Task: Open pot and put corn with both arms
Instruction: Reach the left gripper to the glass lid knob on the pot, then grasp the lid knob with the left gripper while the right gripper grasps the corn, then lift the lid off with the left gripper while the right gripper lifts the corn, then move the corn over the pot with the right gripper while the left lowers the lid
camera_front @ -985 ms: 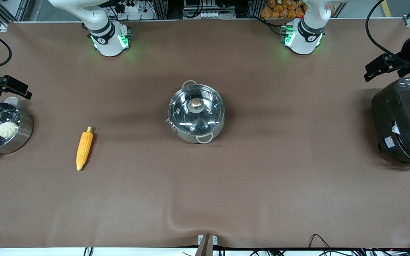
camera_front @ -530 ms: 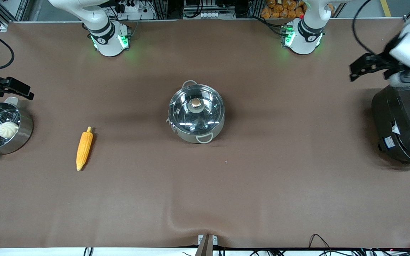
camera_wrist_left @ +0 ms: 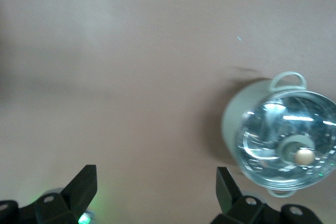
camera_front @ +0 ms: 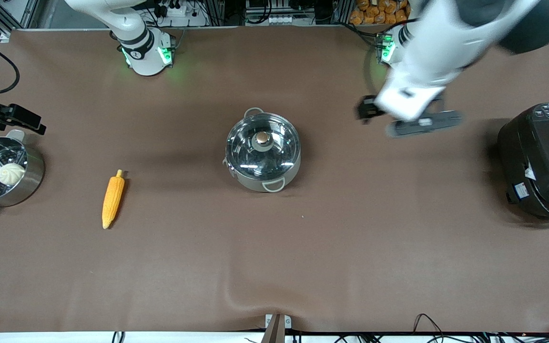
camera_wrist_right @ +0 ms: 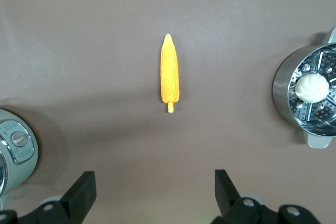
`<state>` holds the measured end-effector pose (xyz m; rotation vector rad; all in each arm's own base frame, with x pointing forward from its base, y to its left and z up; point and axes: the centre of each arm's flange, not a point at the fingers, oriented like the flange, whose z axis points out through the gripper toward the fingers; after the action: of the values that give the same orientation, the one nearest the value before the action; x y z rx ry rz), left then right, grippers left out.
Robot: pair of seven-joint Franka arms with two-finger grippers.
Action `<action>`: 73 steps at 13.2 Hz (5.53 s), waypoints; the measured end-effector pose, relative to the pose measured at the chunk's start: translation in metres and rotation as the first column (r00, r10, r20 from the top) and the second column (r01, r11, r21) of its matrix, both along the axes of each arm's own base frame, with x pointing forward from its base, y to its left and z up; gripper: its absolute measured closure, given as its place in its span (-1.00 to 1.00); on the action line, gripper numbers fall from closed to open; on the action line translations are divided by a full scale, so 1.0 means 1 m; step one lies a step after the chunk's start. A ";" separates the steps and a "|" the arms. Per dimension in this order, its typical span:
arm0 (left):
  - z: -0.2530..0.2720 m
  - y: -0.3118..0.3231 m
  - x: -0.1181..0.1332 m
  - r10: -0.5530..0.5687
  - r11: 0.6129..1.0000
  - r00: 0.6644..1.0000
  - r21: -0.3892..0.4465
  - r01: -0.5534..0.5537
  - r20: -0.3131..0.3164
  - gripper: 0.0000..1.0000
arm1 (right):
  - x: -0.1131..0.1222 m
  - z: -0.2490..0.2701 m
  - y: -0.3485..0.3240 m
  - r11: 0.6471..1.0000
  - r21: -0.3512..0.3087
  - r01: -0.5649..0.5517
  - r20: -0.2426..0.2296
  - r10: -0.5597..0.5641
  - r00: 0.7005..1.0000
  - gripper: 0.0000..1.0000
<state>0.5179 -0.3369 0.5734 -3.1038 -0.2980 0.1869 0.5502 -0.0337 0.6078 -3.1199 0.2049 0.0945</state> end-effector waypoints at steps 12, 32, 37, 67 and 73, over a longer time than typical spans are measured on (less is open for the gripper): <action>-0.171 -0.217 -0.060 0.163 0.987 0.985 -0.013 -0.162 0.063 -1.00 | 0.022 -0.110 -0.005 1.000 -0.014 -0.009 0.041 0.009 0.999 -1.00; -0.228 -0.233 -0.064 0.148 0.989 0.988 0.012 -0.148 0.044 -0.47 | 0.041 -0.410 0.003 0.988 -0.096 -0.117 0.121 0.128 0.984 -1.00; -0.226 -0.238 -0.070 0.138 0.990 0.989 0.009 -0.139 0.046 -0.25 | 0.041 -0.412 -0.016 0.986 -0.098 -0.133 0.121 0.144 0.982 -1.00; -0.304 0.257 0.011 -0.095 0.995 0.995 0.005 0.095 0.013 -0.02 | 0.014 -0.170 0.330 0.996 0.078 -0.044 -0.056 0.049 0.997 0.33; -0.354 0.276 -0.009 -0.089 0.996 0.994 0.009 0.089 0.057 -0.02 | -0.039 -0.175 0.422 1.000 0.021 -0.013 -0.033 0.013 0.999 0.33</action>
<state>0.5089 -0.0612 0.2191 -3.1121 -0.1601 0.0949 0.5115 0.3888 0.4328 -3.1014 0.1832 0.1476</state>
